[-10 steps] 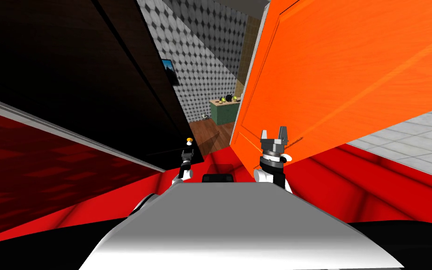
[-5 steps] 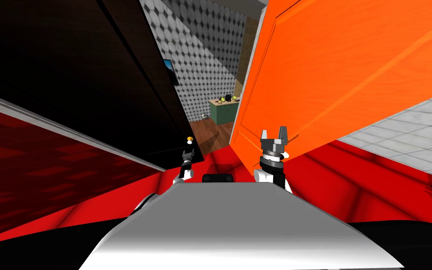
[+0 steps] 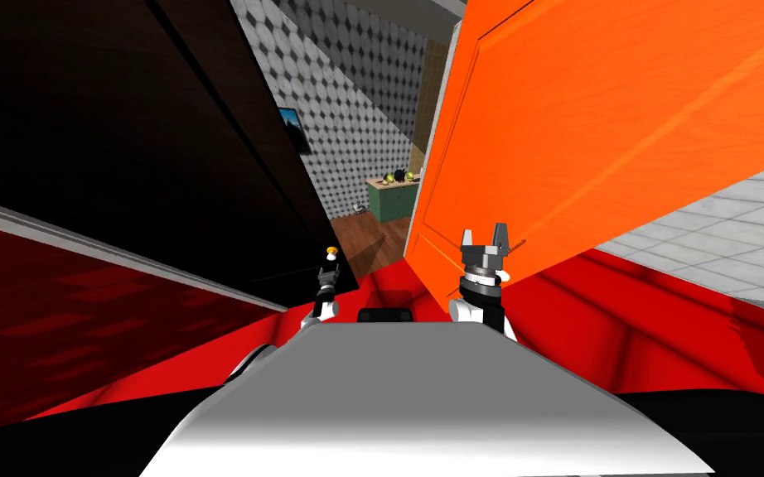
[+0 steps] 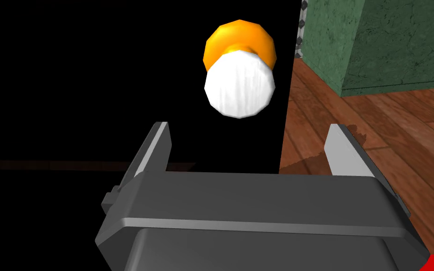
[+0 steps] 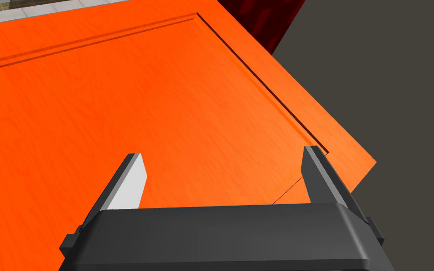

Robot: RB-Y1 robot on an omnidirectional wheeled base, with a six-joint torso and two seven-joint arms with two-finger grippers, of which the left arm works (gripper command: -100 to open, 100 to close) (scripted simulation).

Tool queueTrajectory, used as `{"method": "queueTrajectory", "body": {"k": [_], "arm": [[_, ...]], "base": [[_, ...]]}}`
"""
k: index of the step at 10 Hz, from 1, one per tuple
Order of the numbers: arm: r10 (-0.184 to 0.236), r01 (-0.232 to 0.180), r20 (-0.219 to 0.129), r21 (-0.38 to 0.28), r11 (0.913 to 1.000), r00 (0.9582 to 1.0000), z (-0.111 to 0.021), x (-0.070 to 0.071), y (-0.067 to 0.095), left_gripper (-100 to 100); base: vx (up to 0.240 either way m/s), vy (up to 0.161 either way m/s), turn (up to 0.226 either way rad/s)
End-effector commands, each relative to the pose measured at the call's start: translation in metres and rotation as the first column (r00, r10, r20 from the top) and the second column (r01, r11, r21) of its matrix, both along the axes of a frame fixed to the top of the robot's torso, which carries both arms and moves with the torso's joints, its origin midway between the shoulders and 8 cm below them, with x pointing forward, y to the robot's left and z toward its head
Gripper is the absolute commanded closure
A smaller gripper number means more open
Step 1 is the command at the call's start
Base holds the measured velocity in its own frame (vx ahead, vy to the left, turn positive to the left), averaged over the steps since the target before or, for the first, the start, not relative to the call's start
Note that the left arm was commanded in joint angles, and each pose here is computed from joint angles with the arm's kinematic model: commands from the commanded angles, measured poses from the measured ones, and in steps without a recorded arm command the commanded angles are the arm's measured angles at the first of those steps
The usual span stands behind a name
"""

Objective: Pull the door open

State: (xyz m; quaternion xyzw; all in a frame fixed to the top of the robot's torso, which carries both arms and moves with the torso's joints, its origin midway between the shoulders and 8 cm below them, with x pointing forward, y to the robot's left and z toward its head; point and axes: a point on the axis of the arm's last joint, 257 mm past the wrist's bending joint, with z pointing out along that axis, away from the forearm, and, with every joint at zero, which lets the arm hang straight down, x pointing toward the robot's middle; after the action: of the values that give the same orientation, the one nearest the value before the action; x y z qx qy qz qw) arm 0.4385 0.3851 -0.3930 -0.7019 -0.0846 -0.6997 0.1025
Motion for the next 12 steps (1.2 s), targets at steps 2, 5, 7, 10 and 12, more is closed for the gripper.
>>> {"method": "queueTrajectory", "body": {"k": [2,5,7,10,12], "arm": [[0.031,-0.031,0.002,-0.001,0.9995,0.9995,0.0,-0.011,0.027,-100],[0.06,-0.06,0.004,-0.001,0.9982,0.9982,0.001,-0.023,0.053,-100],[0.054,-0.054,0.005,-0.001,0.9985,0.9985,0.001,-0.022,0.048,100],[0.054,-0.054,0.005,-0.001,0.9985,0.9985,0.001,-0.022,0.048,100],[0.054,-0.054,0.005,-0.001,0.9985,0.9985,0.001,-0.022,0.048,100]], "base": [[0.202,-0.01,-0.115],[0.2,0.017,-0.102],[0.041,0.012,0.012],[-0.028,0.0,-0.005],[-0.005,-0.002,0.002]]}}
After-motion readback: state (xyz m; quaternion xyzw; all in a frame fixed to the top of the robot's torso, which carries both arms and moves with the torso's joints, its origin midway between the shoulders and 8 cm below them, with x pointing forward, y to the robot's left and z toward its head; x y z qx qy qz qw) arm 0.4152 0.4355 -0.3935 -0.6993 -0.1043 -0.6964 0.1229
